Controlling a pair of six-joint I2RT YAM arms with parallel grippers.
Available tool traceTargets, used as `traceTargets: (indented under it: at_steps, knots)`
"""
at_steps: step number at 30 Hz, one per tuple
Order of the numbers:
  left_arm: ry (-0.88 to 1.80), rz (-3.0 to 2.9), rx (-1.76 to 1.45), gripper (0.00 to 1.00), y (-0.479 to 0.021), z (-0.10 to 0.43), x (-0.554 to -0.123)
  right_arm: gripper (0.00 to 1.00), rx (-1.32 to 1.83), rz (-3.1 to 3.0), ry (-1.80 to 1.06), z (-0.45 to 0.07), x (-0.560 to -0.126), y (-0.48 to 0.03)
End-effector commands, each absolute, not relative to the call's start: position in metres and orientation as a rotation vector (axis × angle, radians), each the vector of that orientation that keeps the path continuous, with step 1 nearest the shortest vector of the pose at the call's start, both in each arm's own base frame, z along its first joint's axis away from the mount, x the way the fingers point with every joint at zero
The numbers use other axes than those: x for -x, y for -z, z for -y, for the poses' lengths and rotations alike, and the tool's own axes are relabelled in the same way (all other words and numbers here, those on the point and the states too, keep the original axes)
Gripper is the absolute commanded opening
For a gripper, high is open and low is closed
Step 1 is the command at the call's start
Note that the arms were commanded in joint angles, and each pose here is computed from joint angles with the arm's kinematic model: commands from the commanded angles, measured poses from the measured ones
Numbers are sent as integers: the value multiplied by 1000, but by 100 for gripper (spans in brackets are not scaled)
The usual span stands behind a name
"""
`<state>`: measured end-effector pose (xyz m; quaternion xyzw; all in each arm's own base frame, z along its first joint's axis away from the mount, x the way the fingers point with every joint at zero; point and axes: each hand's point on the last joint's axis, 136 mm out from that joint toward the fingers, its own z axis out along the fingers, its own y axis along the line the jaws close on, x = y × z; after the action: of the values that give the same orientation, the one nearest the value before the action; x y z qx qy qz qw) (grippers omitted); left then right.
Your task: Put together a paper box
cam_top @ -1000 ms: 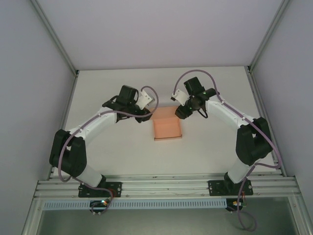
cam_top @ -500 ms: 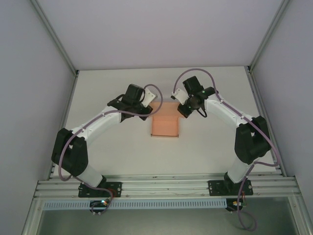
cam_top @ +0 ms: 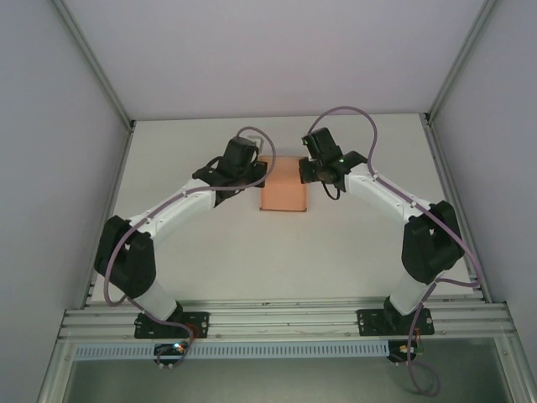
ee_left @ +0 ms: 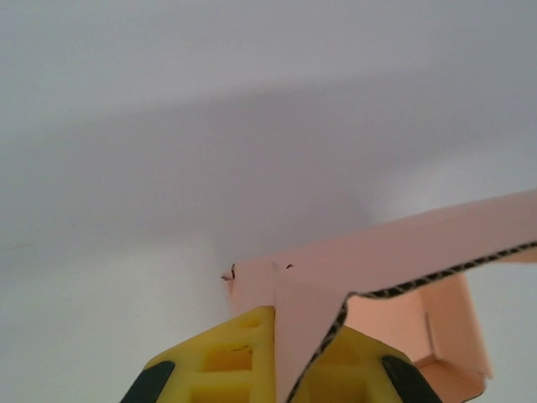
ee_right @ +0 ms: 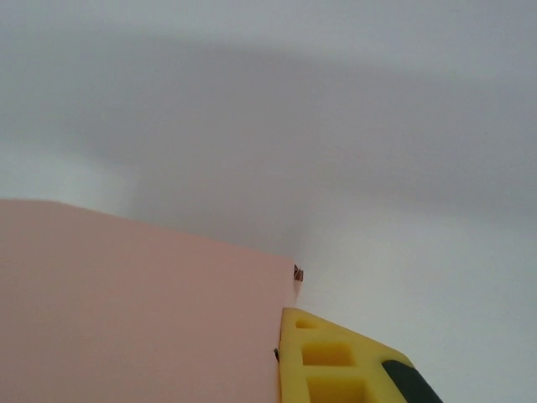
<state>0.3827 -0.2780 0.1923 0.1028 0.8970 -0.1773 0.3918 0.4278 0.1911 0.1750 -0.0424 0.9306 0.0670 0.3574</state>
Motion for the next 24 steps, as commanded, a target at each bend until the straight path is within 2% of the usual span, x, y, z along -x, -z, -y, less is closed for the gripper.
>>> traceTargets:
  at_steps: [1, 6, 13, 24]
  knots:
    - [415, -2345, 9, 0, -164, 261, -391, 6, -153, -2204, -356, -212, -452, -222]
    - [488, -2380, 100, 0, -140, 271, -392, 6, -257, -2223, -353, -214, -464, -207]
    - [408, -2440, 114, 0, -106, 271, -388, 5, -409, -2212, -377, -218, -472, -186]
    - [473, -2457, 75, 0, -90, 281, -371, 5, -223, -2188, -155, -218, -449, -166]
